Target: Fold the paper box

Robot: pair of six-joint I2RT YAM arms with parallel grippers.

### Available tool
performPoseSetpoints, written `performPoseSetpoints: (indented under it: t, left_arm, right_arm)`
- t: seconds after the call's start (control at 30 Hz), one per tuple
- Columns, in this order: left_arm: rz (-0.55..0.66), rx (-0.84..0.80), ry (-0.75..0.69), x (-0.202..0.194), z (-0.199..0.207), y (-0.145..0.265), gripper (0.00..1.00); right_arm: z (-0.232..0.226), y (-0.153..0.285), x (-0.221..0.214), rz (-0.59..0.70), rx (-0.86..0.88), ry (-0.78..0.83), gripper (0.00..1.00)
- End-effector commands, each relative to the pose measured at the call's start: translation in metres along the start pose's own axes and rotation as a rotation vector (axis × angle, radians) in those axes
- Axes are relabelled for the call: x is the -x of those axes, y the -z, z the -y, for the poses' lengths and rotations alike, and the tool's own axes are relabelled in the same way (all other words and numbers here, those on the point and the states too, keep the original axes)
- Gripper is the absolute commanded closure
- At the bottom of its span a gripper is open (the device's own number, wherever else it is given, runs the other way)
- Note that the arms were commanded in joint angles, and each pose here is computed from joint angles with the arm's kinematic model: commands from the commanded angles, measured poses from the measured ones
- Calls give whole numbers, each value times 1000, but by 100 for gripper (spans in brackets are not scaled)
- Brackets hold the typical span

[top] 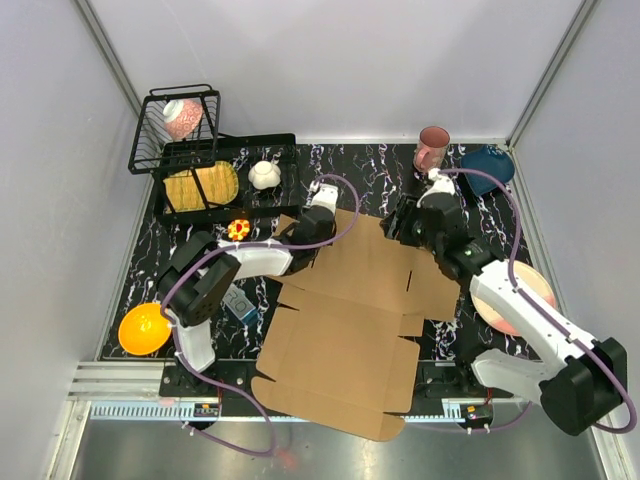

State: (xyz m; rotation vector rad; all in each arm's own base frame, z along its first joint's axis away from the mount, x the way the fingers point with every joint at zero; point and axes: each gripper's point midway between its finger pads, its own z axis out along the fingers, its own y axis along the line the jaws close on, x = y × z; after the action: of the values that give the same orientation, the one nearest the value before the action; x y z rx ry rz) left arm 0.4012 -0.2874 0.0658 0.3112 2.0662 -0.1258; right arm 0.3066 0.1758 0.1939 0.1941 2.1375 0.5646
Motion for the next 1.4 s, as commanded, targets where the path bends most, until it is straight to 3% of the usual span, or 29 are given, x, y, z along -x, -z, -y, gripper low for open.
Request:
performPoseSetpoints:
  t: [0.0, 0.03, 0.1, 0.13, 0.17, 0.23, 0.3, 0.53, 0.73, 0.93, 1.37]
  left_arm:
    - [296, -133, 186, 54, 15, 28, 100]
    - [386, -175, 227, 73, 18, 38, 100]
    - [428, -202, 239, 55, 14, 49, 100]
    - [560, -241, 285, 79, 14, 66, 100]
    - [575, -242, 262, 63, 11, 72, 99]
    - [710, -273, 280, 77, 9, 90, 98]
    - [736, -266, 270, 71, 5, 95, 97]
    - [755, -278, 263, 61, 8, 102, 97]
    - [763, -286, 214, 56, 11, 110, 97]
    - [773, -283, 180, 58, 10, 113, 98]
    - [788, -292, 117, 57, 18, 124, 99]
  right_arm:
    - [6, -7, 11, 6, -56, 124, 41]
    - [0, -11, 14, 16, -22, 156, 41]
    - [-3, -18, 10, 10, 8, 187, 43]
    - [-11, -20, 13, 22, 55, 219, 43]
    - [-13, -24, 12, 17, 66, 231, 43]
    - [-21, -26, 10, 0, 116, 295, 44]
    - [-31, -30, 11, -4, 170, 345, 44]
    - [-65, -47, 1, -19, 392, 483, 38]
    - [-79, -75, -20, -116, 537, 657, 38]
    - [-63, -94, -32, -155, 510, 782, 38]
    - [-51, -131, -58, -235, 527, 824, 39]
